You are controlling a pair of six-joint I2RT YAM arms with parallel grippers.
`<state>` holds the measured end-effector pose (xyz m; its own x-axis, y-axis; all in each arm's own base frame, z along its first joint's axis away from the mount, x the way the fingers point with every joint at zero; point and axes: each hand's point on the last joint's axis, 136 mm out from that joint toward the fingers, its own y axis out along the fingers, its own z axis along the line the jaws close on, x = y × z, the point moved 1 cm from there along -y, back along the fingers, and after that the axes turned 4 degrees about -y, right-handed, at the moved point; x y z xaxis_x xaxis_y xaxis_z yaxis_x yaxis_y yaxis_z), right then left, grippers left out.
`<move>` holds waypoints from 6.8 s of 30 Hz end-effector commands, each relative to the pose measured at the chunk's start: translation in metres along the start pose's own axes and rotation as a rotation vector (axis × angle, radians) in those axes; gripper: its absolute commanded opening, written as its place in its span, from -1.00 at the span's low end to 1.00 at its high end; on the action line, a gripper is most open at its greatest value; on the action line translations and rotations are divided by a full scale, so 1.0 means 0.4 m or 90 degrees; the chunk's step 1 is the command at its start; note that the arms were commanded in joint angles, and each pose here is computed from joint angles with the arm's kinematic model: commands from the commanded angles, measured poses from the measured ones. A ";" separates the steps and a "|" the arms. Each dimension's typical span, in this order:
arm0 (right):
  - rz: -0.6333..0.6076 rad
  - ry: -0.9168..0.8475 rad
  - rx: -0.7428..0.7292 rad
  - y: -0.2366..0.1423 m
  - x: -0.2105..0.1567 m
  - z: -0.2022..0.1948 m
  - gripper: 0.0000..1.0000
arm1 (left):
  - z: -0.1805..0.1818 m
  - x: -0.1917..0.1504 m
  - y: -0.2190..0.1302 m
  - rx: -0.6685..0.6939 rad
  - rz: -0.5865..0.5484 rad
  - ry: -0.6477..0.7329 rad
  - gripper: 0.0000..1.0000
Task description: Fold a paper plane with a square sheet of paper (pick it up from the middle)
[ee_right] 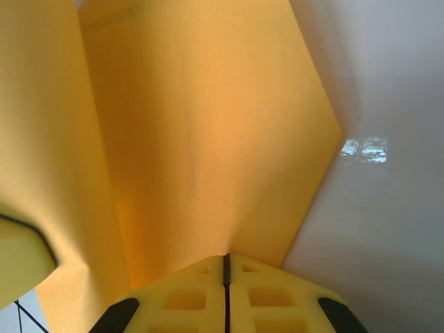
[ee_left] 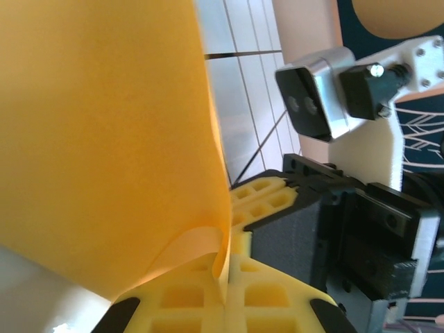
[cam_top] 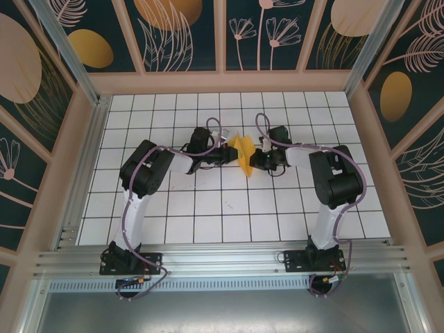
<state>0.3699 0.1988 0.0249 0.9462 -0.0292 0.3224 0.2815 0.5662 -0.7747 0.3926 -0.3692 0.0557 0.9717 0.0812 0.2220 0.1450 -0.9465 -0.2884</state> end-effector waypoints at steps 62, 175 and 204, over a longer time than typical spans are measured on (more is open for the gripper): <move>0.029 0.044 0.129 -0.025 -0.068 0.088 -0.83 | 0.091 -0.047 0.028 0.097 0.011 -0.018 -1.00; 0.042 0.050 0.192 -0.013 -0.088 0.144 -0.83 | 0.114 -0.001 -0.068 0.230 -0.032 0.046 -1.00; 0.068 0.054 0.193 0.001 -0.142 0.144 -0.82 | 0.162 -0.014 -0.067 0.271 -0.012 0.038 -1.00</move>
<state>0.3125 0.2483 0.0284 0.9834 -0.0170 0.1808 0.1241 0.7897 -0.6008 0.3941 -0.3369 0.0270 0.9494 0.0625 0.3078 0.2369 -0.7859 -0.5712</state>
